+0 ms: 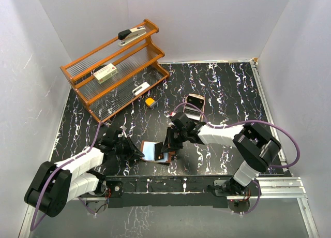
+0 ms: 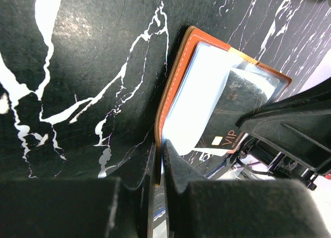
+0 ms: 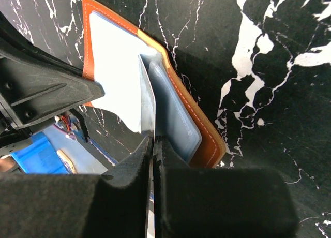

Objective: Put the credit cards into the card holder
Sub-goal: Insert the credit card into the card holder.

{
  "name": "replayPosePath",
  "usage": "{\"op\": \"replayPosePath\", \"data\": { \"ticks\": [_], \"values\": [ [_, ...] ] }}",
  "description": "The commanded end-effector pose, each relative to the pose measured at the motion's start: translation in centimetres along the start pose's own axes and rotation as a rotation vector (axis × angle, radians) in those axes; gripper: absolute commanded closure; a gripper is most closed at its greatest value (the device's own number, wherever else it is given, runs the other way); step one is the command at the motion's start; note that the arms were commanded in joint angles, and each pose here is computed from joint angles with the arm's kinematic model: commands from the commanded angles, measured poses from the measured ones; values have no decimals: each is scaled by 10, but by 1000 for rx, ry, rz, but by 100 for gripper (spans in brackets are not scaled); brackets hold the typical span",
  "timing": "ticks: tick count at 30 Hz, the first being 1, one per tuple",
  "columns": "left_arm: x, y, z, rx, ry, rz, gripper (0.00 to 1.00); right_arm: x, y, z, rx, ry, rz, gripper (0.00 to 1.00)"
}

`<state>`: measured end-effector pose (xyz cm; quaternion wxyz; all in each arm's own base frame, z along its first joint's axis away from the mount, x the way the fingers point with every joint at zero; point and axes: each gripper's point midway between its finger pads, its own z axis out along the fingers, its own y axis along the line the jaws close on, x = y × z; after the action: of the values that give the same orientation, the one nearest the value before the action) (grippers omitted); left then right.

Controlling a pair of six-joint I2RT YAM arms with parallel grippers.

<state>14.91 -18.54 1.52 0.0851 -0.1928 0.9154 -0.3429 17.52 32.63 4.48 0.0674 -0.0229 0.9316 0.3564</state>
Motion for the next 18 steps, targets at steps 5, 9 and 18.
{"op": "replayPosePath", "data": {
  "ticks": [5,9,18],
  "values": [
    [18,-1,-2,36,77,-6,99,-14,-2,6,6,-37,3,100],
    [18,-3,-3,44,72,-2,99,-16,-2,5,4,-41,8,100],
    [21,2,-1,37,80,-11,99,-22,5,4,-24,-40,33,100]
  ]
}}
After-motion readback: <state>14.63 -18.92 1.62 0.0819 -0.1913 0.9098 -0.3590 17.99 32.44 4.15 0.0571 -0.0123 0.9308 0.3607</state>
